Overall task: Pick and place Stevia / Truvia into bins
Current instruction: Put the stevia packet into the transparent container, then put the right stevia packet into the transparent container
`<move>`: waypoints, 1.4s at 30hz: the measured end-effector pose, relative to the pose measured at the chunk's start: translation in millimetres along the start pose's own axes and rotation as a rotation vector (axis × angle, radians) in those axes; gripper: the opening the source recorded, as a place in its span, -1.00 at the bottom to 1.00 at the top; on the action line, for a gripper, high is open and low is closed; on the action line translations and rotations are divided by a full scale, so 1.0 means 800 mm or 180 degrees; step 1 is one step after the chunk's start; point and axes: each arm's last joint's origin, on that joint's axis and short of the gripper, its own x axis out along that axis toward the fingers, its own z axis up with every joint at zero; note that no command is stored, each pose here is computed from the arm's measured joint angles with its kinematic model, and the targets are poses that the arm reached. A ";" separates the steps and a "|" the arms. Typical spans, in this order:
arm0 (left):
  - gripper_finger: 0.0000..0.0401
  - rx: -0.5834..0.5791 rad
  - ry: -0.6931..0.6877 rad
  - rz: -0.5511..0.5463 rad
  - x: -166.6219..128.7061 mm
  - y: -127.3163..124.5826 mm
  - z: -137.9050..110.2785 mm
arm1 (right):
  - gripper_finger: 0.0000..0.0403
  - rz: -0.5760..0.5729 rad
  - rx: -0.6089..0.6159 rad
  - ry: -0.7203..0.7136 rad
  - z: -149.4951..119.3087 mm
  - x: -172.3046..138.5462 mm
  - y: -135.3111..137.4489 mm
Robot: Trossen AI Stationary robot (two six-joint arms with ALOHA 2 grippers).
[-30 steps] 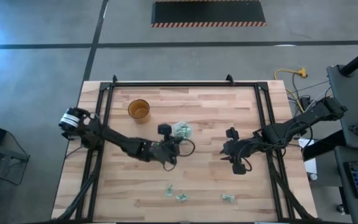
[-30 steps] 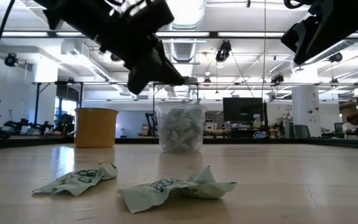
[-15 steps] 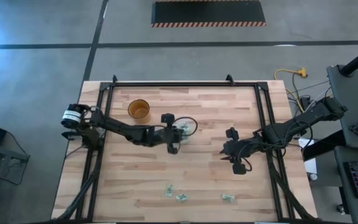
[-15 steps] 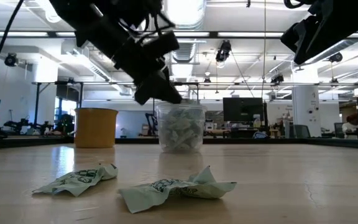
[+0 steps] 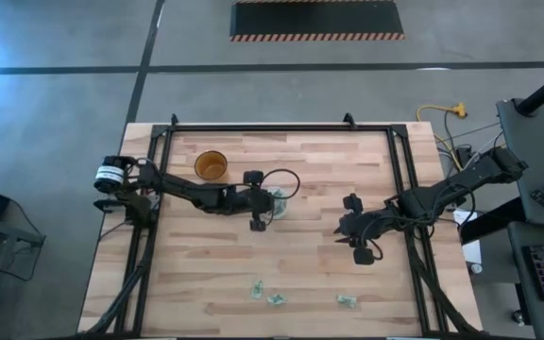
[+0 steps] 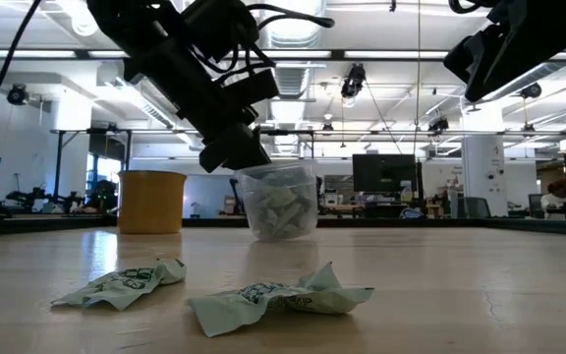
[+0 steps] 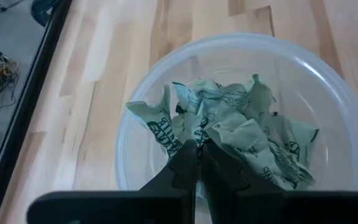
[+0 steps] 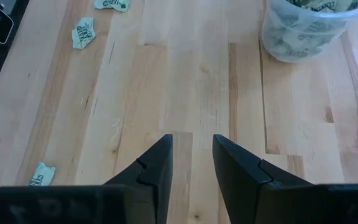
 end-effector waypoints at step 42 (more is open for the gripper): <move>-0.17 -0.0252 -0.0243 -0.0554 -0.076 -0.014 0.031 | -0.49 0.0508 -0.0126 -0.0196 -0.021 0.019 0.018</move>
